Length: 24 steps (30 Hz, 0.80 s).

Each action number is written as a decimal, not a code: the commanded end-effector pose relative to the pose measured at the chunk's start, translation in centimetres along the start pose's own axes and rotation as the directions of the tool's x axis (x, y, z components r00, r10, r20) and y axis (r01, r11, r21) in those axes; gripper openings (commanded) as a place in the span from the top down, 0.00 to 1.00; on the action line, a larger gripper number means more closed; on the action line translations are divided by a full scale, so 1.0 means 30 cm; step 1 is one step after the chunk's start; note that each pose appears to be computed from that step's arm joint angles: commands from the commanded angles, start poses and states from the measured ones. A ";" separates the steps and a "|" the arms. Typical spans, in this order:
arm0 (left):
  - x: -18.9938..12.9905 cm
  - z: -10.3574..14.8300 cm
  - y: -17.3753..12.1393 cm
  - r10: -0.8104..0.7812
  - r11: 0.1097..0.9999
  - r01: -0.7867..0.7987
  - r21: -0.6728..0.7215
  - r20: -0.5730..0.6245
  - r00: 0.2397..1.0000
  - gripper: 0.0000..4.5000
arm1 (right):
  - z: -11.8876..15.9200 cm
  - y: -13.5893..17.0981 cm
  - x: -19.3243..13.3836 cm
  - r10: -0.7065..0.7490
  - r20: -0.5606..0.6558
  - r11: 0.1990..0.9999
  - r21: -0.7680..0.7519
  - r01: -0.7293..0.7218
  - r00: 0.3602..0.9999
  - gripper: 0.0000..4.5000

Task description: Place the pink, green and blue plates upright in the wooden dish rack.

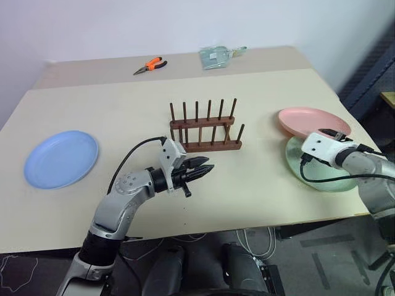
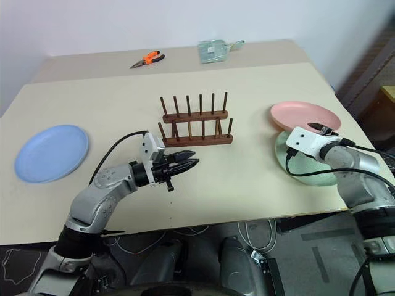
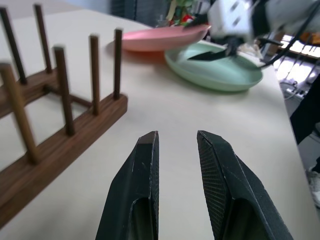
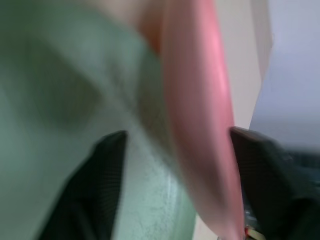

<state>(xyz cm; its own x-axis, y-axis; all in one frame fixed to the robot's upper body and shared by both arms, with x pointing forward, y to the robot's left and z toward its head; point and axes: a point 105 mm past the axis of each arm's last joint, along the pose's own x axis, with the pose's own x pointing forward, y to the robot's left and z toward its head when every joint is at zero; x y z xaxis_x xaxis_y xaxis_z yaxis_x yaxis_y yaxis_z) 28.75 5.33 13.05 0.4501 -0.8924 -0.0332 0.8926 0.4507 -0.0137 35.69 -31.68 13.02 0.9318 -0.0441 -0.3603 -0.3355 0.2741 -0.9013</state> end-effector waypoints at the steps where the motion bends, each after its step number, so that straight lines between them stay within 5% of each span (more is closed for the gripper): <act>1: -0.020 0.011 -0.009 0.010 1.000 -0.010 0.021 0.005 1.000 0.74 | 0.048 -0.071 0.003 -0.085 0.055 0.996 -0.017 0.086 0.995 0.71; 3: -0.031 0.004 -0.007 0.021 1.000 -0.021 0.018 -0.001 1.000 0.74 | 0.073 -0.103 -0.008 -0.121 0.084 0.991 -0.038 0.125 0.989 0.95; 4: -0.035 0.002 -0.007 0.025 1.000 -0.025 0.016 -0.003 1.000 0.74 | 0.086 -0.119 -0.014 -0.141 0.099 0.988 -0.049 0.146 0.985 0.99; 8: -0.061 -0.014 0.016 0.073 0.997 -0.073 0.012 -0.016 0.997 0.74 | 0.196 -0.227 -0.073 -0.254 0.220 0.964 -0.020 0.264 0.942 0.99; 10: -0.077 -0.026 0.042 0.117 0.993 -0.116 0.021 -0.024 0.993 0.74 | 0.327 -0.265 -0.128 -0.301 0.381 0.951 0.193 0.243 0.874 0.99; 13: -0.093 -0.042 0.070 0.159 0.987 -0.158 0.035 -0.034 0.987 0.74 | 0.507 -0.289 -0.232 -0.377 0.592 0.829 0.559 -0.025 0.712 0.99; 17: -0.104 -0.040 0.086 0.166 0.986 -0.165 0.035 -0.020 0.986 0.74 | 0.689 -0.229 -0.358 -0.401 0.763 0.541 0.644 -0.541 0.507 0.99; 24: -0.109 -0.034 0.078 0.162 0.986 -0.162 0.034 -0.009 0.987 0.74 | 0.722 -0.175 -0.365 -0.342 0.784 0.420 0.621 -0.662 0.519 0.99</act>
<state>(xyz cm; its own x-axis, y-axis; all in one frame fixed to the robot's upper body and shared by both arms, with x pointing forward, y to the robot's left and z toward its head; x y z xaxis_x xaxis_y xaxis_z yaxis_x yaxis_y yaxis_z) 29.53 9.35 10.87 0.5919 -0.8013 -0.0876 0.8038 0.5948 -0.0101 30.94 -11.64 25.89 0.7170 0.6410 0.2739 -0.6704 0.7418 0.0191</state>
